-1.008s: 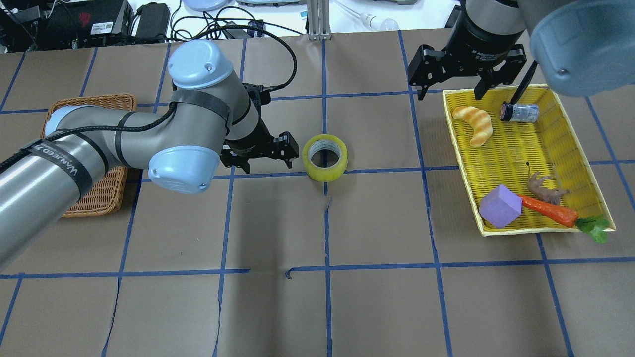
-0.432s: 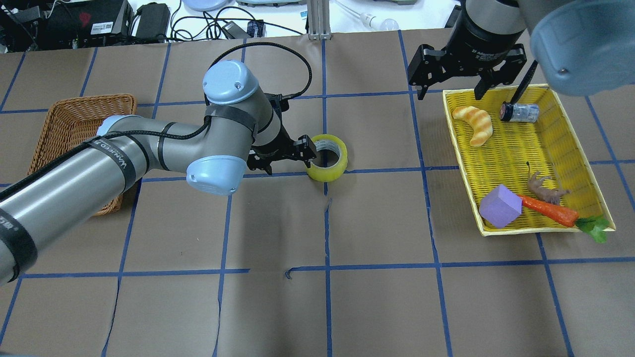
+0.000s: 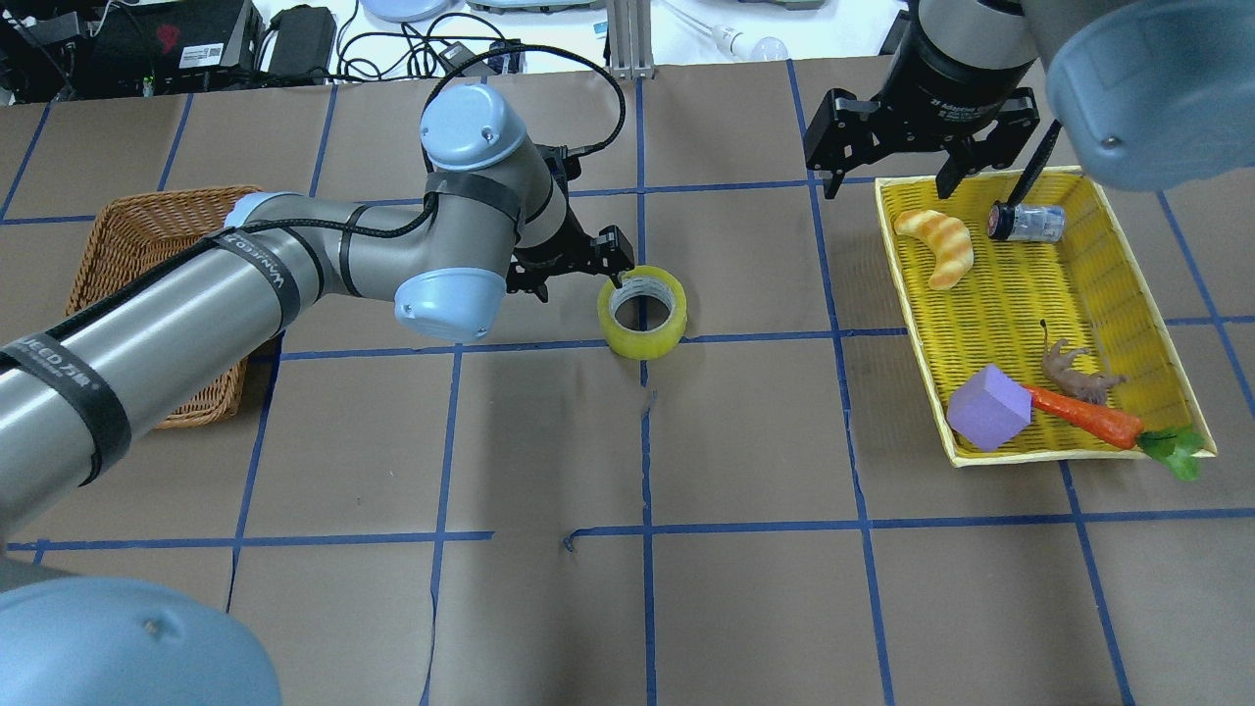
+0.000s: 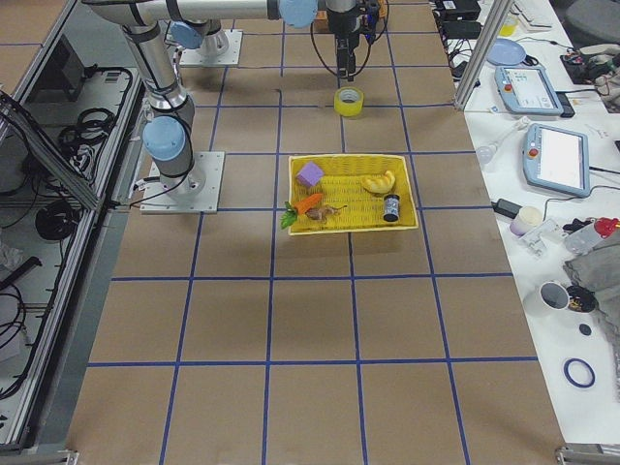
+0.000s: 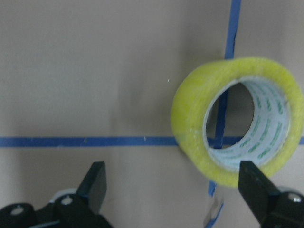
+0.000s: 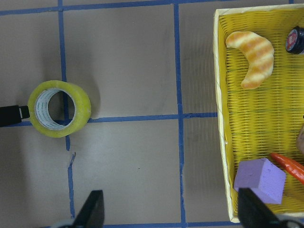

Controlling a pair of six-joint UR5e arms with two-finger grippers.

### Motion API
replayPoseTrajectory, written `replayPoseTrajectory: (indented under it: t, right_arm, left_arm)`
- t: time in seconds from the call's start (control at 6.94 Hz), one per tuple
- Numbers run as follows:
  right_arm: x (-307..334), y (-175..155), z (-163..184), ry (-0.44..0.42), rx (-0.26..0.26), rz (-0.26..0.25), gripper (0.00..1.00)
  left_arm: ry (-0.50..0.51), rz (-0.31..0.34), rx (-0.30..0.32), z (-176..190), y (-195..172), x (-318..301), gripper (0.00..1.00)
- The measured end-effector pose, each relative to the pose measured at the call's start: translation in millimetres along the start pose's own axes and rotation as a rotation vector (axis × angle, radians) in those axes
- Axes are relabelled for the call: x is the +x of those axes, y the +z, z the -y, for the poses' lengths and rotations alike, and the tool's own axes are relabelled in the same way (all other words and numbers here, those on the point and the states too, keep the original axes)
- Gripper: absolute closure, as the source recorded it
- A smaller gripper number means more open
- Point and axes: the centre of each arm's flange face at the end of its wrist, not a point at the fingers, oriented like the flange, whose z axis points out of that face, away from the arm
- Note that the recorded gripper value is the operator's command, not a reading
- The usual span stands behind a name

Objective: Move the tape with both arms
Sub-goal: 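Lower the left gripper onto the tape roll rim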

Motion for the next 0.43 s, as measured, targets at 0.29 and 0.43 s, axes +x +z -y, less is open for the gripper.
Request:
replayPoseTrajectory:
  t: [0.29, 0.43]
  right_arm:
    - [-0.4, 0.5, -0.3, 0.0, -0.002, 0.0, 0.0]
    - [-0.5, 0.6, -0.5, -0.001, -0.003, 0.0, 0.0]
  left_arm:
    - [-0.006, 0.012, -0.021, 10.6, 28.0, -1.7, 0.0]
    - [-0.012, 0.02, -0.05, 6.2, 45.7, -5.7, 0.02]
